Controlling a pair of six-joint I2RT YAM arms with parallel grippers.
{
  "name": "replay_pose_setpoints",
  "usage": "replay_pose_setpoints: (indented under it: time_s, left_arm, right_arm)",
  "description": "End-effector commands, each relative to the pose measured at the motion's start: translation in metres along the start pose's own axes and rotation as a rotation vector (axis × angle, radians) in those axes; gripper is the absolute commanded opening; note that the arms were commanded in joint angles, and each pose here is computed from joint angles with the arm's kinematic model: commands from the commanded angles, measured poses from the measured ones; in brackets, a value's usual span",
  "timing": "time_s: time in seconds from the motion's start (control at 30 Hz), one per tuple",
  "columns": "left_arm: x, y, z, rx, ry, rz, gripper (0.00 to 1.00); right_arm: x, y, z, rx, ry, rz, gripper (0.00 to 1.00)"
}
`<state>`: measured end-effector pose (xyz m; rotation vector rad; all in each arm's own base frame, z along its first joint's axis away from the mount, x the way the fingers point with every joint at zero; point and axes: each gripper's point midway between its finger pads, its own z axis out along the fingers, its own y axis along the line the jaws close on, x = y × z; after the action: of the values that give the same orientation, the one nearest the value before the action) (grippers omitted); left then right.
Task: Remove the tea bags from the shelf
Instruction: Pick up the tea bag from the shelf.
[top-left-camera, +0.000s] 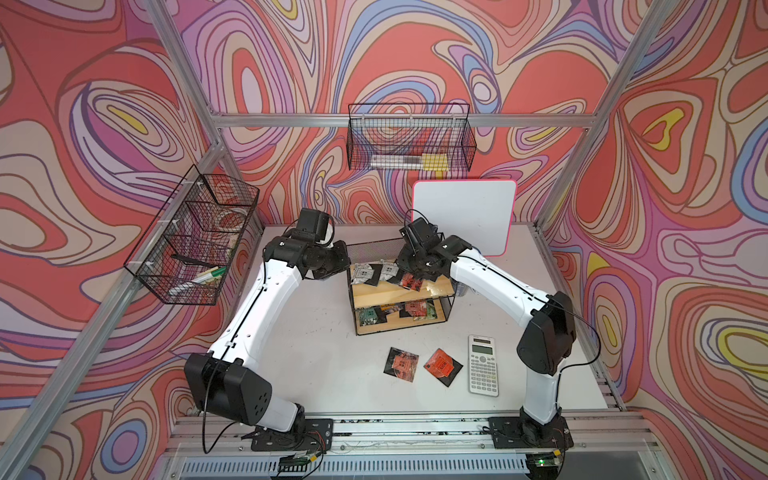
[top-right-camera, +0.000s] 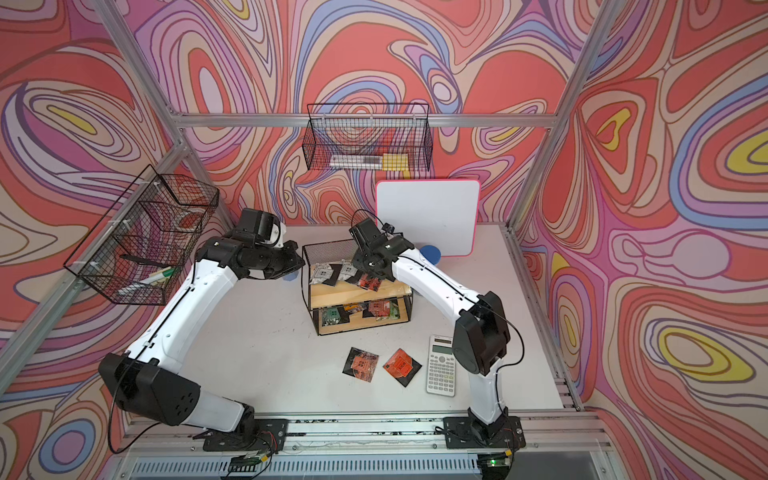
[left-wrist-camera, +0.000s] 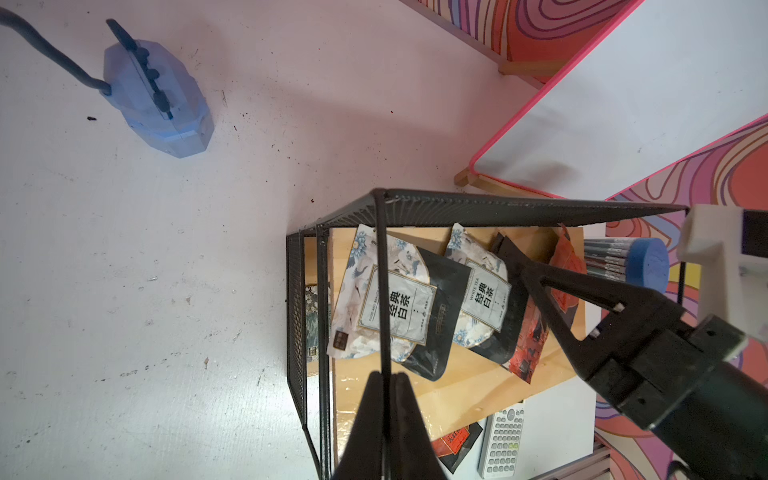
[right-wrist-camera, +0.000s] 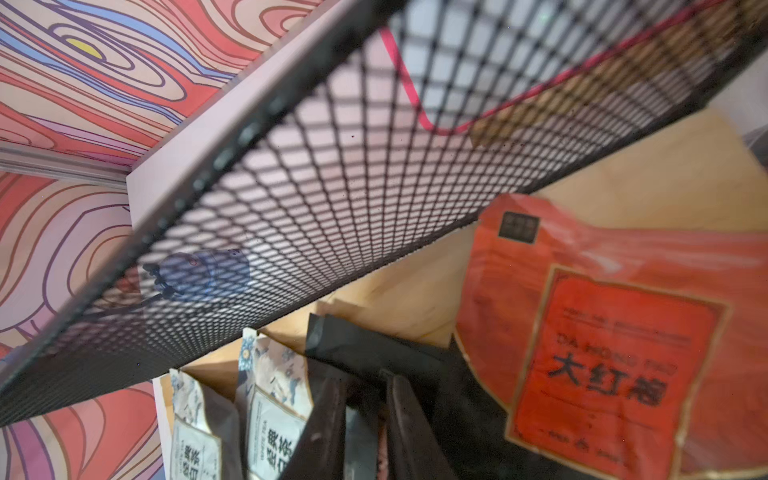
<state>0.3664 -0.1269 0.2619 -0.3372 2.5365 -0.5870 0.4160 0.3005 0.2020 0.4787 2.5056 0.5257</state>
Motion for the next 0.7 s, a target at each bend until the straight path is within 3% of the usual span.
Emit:
replay_pose_setpoints:
  time_s: [0.0, 0.17, 0.67]
  left_arm:
    - [0.002, 0.006, 0.006, -0.028, 0.017, 0.031, 0.05]
    - [0.001, 0.005, 0.006, -0.026, 0.014, 0.032, 0.05]
    - [0.0, 0.005, 0.009, -0.023, 0.015, 0.03, 0.05]
  right_arm:
    - [-0.006, 0.002, -0.004, -0.017, -0.016, 0.013, 0.17]
    - [-0.007, 0.0, -0.004, -0.007, -0.021, 0.02, 0.0]
    - [-0.024, 0.006, -0.029, -0.033, -0.095, 0.021, 0.0]
